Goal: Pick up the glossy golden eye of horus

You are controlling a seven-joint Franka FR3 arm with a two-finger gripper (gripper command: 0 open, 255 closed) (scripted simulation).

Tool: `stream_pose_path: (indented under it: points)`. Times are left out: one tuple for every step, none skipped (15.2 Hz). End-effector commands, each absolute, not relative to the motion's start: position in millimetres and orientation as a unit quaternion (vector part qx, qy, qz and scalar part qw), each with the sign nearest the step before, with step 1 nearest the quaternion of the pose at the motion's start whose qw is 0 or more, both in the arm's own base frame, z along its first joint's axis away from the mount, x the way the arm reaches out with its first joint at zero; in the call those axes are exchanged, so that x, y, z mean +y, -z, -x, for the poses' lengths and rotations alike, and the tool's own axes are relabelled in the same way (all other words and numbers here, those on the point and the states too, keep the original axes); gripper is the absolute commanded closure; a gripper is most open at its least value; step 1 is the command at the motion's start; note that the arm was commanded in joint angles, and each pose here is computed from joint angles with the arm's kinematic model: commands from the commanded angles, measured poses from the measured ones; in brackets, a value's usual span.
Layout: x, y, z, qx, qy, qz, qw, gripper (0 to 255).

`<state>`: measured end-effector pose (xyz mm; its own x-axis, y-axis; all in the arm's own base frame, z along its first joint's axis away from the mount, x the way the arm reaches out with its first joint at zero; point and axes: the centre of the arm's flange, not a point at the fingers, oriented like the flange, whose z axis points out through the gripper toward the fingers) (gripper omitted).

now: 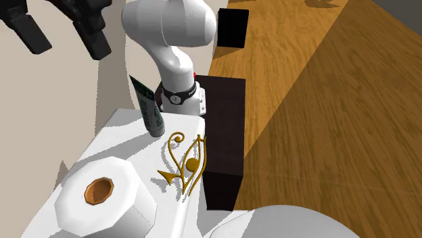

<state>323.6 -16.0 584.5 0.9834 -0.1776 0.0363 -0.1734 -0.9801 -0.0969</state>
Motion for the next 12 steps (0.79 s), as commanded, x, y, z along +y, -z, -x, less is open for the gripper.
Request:
stream_pose_path:
  points:
    - [-16,-584,-324,0.088,0.022,0.995,0.047,0]
    - [-8,-574,-322,0.092,0.024,0.995,0.044,0]
    - [0,-563,-320,0.095,0.025,0.994,0.041,0]
    - [8,-552,-318,0.098,0.026,0.994,0.039,0]
    - [16,-541,-316,0.102,0.027,0.994,0.036,0]
    - [24,-530,-314,0.105,0.028,0.994,0.033,0]
    - [32,-518,-313,0.108,0.029,0.993,0.031,0]
    - [40,-507,-311,0.112,0.03,0.993,0.028,0]
    - [47,-496,-310,0.115,0.032,0.993,0.025,0]
    - [55,-485,-308,0.118,0.033,0.992,0.023,0]
    - [63,-474,-307,0.122,0.034,0.992,0.02,0]
    - [70,-462,-306,0.125,0.035,0.991,0.017,0]
